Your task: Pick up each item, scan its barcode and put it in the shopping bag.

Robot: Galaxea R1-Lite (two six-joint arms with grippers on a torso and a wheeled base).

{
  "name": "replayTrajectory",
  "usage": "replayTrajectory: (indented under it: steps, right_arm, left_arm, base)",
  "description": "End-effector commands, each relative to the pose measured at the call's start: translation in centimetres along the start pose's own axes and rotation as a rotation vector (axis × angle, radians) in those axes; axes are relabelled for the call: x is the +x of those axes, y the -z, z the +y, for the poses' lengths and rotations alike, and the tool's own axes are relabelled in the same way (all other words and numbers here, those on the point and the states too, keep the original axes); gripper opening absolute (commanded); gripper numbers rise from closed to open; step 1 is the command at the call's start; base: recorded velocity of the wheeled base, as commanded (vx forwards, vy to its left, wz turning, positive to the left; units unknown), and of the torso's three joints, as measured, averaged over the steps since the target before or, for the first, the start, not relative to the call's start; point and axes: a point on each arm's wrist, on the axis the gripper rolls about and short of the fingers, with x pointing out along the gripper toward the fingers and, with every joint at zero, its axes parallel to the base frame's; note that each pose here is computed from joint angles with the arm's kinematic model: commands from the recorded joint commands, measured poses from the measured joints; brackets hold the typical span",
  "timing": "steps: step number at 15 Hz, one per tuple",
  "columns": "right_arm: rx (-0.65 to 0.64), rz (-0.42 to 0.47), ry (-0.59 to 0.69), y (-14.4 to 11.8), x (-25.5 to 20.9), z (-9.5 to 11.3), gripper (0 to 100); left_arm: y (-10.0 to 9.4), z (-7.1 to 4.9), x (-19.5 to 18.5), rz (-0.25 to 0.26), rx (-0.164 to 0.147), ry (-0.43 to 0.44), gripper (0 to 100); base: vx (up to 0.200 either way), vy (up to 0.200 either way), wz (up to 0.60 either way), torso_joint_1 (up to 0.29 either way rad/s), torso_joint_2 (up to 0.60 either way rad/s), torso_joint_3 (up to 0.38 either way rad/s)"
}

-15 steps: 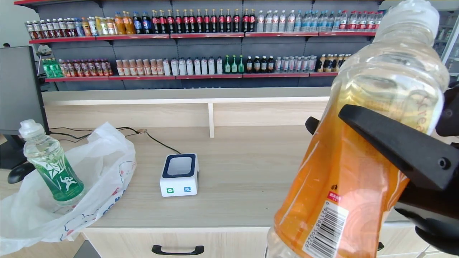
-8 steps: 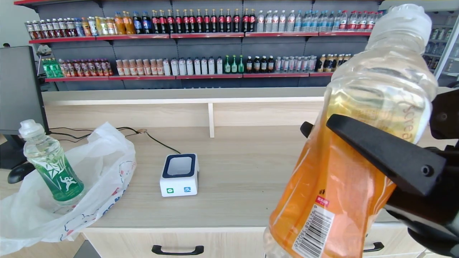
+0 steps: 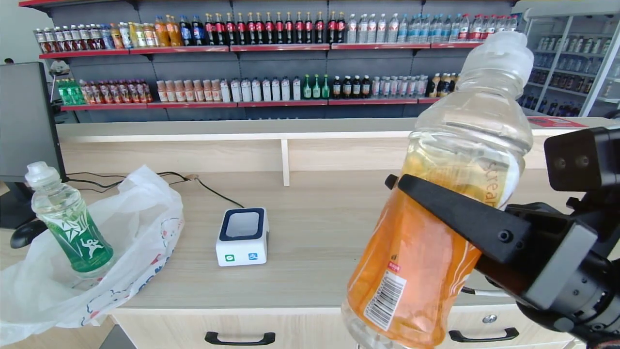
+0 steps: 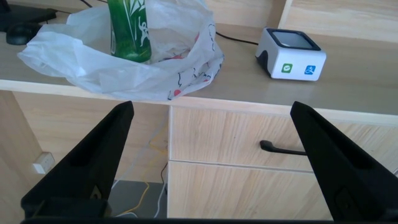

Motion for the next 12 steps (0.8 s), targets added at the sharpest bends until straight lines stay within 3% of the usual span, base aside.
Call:
replayTrajectory:
  steps: [1,6,12]
  right_arm:
    - [-0.061,0.013,-0.008,0.2,0.4,-0.3,0]
    - [-0.229,0.004,0.024,-0.5,-0.2,-1.1,0]
    - [-0.494,0.104,0.056,1.4,-2.4,-1.3,0]
  left_arm:
    - [0.0,0.0,0.0,0.000,0.001,0.000,100]
    - [0.0,0.0,0.0,0.000,0.001,0.000,100]
    - [0.0,0.0,0.0,0.000,0.001,0.000,100]
  base:
    - [0.000,0.000,0.00,0.000,0.00,0.000]
    - [0.000,0.000,0.00,0.000,0.00,0.000]
    - [0.000,0.000,0.00,0.000,0.00,0.000]
